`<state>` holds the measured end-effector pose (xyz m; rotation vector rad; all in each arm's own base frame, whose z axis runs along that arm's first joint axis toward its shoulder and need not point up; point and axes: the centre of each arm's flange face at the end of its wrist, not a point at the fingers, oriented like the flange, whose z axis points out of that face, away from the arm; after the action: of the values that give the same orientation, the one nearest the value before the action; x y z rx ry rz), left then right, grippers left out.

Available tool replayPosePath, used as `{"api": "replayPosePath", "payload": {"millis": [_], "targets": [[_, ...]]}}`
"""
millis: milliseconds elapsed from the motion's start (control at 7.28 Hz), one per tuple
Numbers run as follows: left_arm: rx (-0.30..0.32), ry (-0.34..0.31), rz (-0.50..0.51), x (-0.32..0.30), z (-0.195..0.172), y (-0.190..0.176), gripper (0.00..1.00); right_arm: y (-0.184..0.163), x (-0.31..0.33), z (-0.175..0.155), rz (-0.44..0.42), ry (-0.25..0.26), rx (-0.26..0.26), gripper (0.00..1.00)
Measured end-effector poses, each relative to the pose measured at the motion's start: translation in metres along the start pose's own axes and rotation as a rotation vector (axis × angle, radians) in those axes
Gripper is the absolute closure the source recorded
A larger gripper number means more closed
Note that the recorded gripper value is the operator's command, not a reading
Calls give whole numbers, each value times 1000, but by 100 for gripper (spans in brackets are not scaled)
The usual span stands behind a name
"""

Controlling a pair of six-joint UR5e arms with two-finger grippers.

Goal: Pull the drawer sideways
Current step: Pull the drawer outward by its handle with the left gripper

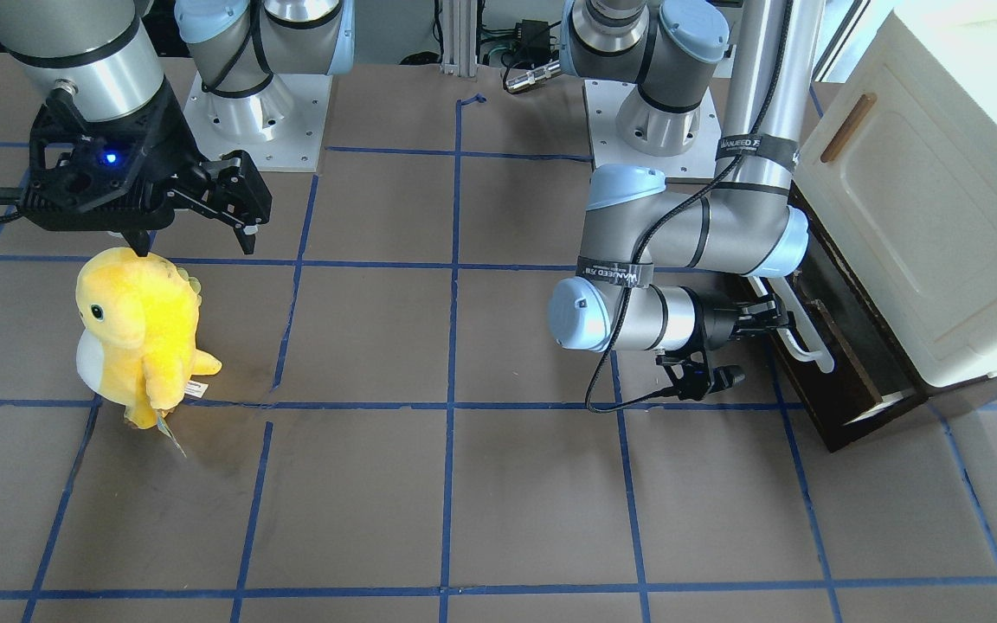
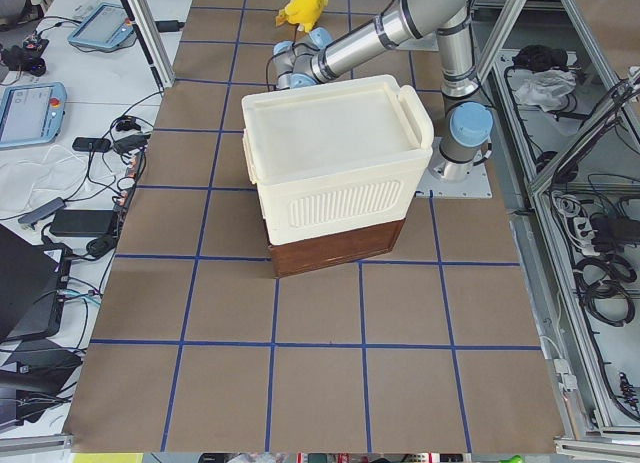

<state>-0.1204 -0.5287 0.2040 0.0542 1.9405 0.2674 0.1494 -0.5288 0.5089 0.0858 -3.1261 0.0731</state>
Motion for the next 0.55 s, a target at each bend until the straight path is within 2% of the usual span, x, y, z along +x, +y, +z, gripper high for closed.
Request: {"api": "replayPosePath", "payload": {"millis": [550], "targets": [[36, 45, 15, 1, -32, 1, 72, 0, 0, 0, 0, 0, 0, 0]]}}
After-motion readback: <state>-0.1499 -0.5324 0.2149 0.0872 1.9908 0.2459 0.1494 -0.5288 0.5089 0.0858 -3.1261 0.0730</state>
